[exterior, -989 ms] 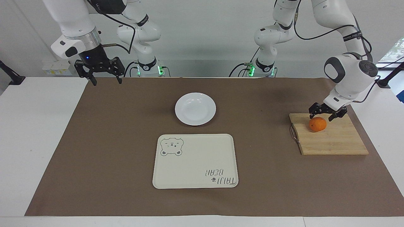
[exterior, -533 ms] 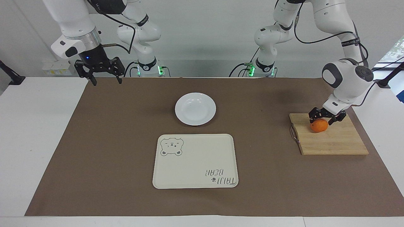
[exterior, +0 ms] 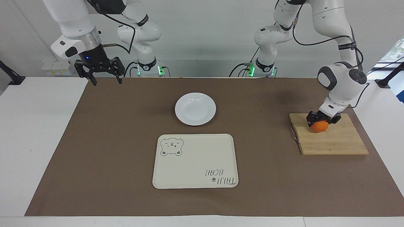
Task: Place orange and plate with both arms
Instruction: 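Lower the left gripper onto the orange and close it, then lift the orange with the left gripper and carry it toward the plate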
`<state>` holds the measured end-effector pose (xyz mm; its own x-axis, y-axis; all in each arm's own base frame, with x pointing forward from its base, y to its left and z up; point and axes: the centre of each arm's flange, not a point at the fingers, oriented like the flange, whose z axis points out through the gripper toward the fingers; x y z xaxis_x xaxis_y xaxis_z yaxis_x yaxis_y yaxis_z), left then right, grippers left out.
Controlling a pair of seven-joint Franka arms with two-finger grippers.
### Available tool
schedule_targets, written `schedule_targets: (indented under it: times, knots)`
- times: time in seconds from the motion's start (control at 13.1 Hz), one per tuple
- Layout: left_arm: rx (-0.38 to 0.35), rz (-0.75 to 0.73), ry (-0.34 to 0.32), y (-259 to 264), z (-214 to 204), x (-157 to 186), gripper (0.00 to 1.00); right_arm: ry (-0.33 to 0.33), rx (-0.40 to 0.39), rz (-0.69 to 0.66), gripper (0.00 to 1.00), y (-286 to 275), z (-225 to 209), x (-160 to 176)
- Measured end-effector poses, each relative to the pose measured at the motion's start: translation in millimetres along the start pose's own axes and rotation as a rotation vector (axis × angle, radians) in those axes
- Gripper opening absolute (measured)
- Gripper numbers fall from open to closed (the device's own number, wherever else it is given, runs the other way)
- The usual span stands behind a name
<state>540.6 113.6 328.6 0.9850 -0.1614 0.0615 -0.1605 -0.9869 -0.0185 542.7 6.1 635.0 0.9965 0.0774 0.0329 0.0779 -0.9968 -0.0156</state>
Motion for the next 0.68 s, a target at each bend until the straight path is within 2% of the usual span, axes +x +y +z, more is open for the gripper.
schedule_targets:
  times: [0.23,0.68]
  knots:
    - [-0.004,0.019,-0.007,6,-36,16,0.74,0.0,0.0,0.0,1.0,0,0,0]
    - [-0.022,0.026,-0.058,19,-145,37,0.74,0.0,0.0,0.0,1.0,0,0,0]
